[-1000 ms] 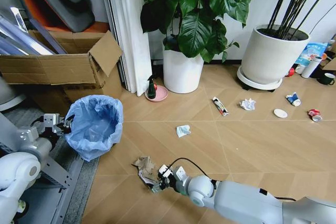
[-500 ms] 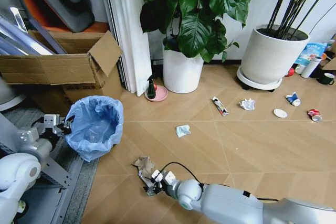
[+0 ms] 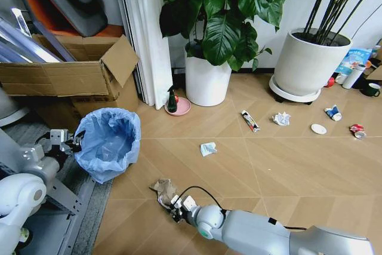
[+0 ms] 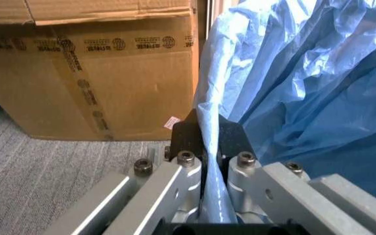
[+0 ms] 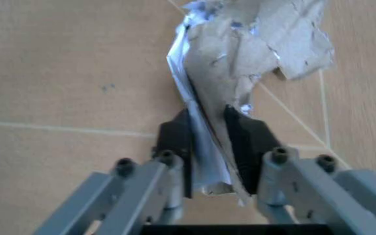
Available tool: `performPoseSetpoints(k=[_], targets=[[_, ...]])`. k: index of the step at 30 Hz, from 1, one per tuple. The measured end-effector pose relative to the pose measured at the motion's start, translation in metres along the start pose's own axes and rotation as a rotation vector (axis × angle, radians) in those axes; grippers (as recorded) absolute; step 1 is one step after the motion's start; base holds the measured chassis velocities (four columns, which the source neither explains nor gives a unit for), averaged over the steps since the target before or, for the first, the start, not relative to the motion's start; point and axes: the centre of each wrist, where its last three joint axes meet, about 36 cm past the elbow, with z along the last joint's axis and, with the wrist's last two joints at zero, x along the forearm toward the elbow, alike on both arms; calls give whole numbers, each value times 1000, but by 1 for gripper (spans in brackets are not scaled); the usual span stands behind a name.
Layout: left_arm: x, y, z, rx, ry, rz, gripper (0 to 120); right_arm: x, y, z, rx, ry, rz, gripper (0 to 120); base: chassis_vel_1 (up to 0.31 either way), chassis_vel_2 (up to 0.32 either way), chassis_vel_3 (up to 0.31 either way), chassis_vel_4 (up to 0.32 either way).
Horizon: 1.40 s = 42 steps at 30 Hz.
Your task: Pick up the trash bin and place the garbage on the floor into it.
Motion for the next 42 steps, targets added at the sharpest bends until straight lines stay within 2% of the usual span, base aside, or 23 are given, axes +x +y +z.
performPoseSetpoints(k=[1,4,16,20,24,25,27,30,32,38,42], targets=[[0,0,0,0,0,0,0,0,0,0,0,0,0,15,0,0,0,0],[0,1,0,-1,0,-1,0,2,-4,4,-8,5,8,1,0,0,0,0],[1,1,3,-3,6,4,0,9,-6,1,-37,-27,14,0,0,0,0,0],[2,0,6,-6,16,10,0,25,-19,-11,-67,-89,49,0,0,0,0,0],[2,-1,11,-13,32,23,0,58,-53,-20,-106,-204,153,0,0,0,0,0],[2,-1,11,-13,32,23,0,58,-53,-20,-106,-204,153,0,0,0,0,0],[0,-1,13,-21,43,29,0,85,-77,-27,-142,-283,218,0,0,0,0,0],[-2,-2,13,-26,49,33,0,103,-90,-30,-157,-327,250,0,0,0,0,0],[-6,-3,15,-36,59,44,0,134,-106,-34,-170,-405,284,0,0,0,0,0],[-9,-6,20,-50,77,55,0,163,-119,-40,-154,-483,298,0,0,0,0,0],[-17,-14,22,-59,87,81,0,195,-130,-61,-97,-627,274,0,0,0,0,0]])
